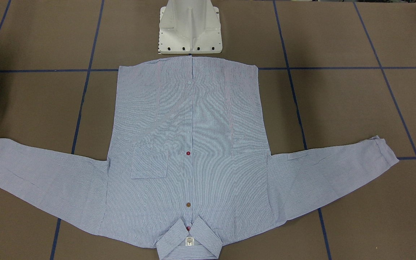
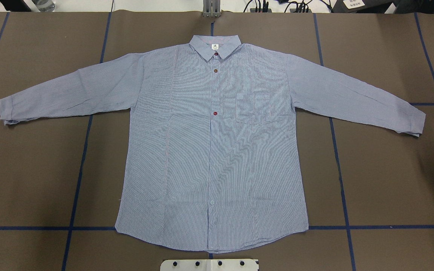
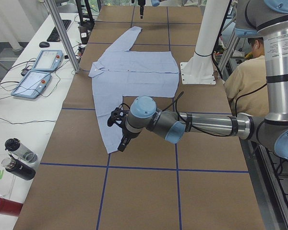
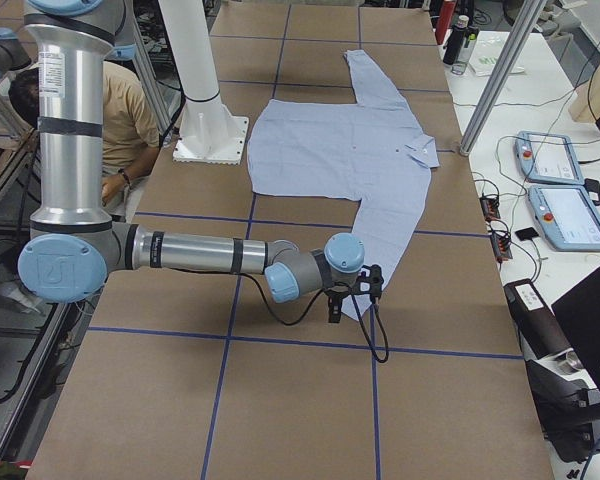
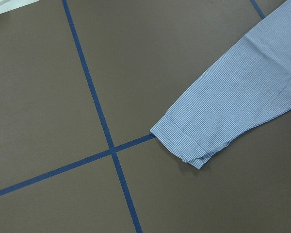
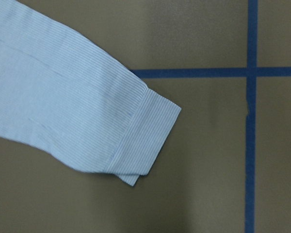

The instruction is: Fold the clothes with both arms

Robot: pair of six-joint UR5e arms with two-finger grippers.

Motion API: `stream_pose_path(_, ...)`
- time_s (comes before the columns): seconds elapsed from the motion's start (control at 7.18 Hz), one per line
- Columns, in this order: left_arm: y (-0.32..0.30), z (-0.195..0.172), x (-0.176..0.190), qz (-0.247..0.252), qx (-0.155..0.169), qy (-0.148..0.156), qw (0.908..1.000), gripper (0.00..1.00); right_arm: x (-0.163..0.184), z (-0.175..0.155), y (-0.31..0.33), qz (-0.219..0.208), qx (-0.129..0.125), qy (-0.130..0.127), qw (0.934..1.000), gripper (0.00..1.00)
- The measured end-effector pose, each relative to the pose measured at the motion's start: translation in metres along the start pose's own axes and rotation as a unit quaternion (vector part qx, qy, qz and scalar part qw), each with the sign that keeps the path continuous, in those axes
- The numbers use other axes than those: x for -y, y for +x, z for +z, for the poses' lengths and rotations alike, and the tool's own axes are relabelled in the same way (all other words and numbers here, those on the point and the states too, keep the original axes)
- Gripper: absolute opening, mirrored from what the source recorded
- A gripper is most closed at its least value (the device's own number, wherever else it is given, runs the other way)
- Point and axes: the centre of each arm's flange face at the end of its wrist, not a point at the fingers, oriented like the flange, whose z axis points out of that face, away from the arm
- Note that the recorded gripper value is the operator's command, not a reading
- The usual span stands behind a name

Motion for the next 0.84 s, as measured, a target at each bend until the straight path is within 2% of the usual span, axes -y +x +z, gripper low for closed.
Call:
stream_pose_path(0.14, 0.0, 0.0, 0.0, 0.0, 0.0, 0.0, 1.0, 1.0, 0.0, 0.025, -0.02, 0.04, -0.008, 0.016, 0.999, 0.92)
stream_pose_path(0.42, 0.0, 0.0, 0.0, 0.0, 0.0, 0.0, 1.0, 1.0, -0.002, 0.054, -0.048, 0.113, -0.019, 0.042, 0.9925, 0.92)
stream_pose_path(0.84, 0.0, 0.0, 0.0, 0.0, 0.0, 0.0, 1.0, 1.0, -0.006, 0.065, -0.049, 0.186, -0.019, 0.046, 0.9813, 0.92)
